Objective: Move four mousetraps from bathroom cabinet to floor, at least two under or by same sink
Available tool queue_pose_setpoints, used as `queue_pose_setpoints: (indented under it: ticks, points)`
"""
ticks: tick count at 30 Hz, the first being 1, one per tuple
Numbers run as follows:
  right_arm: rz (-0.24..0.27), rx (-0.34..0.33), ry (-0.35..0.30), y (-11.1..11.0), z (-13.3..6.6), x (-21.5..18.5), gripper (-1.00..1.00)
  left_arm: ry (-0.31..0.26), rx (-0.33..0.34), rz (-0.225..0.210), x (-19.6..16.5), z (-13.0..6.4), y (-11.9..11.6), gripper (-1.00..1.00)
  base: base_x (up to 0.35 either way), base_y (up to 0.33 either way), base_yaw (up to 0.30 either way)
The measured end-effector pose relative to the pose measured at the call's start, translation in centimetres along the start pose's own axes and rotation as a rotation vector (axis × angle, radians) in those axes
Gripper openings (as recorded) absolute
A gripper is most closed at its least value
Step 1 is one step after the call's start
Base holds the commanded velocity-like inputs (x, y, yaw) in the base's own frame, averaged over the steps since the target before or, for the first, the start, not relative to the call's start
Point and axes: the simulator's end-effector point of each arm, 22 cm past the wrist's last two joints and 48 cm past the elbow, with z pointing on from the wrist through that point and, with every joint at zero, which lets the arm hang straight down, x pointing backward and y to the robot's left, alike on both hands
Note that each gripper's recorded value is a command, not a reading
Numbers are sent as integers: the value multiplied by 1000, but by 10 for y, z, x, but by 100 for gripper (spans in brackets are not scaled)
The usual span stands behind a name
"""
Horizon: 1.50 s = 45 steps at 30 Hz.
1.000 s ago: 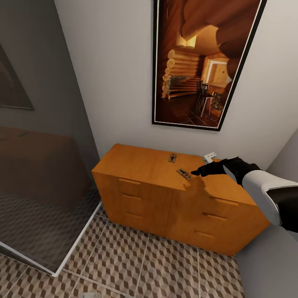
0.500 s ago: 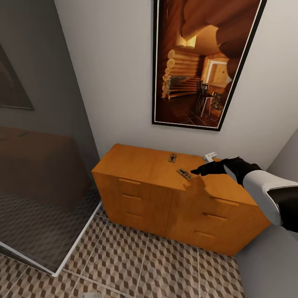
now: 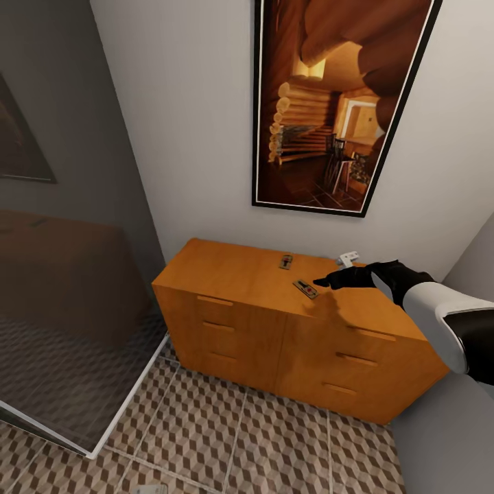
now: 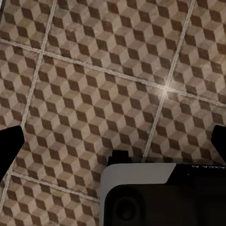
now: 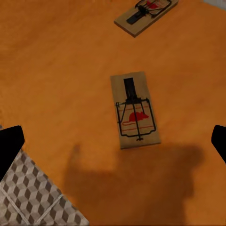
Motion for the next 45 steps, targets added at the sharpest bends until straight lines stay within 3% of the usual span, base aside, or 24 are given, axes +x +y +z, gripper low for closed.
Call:
queue_pose_setpoints:
  ticks: [9, 45]
  points:
    - [1, -26, -2, 5, 0, 0, 100, 0, 0, 0, 0, 0, 0, 100, 0, 0, 0]
    - [1, -26, -2, 6, 0, 0, 100, 0, 0, 0, 0, 0, 0, 100, 0, -14, 0]
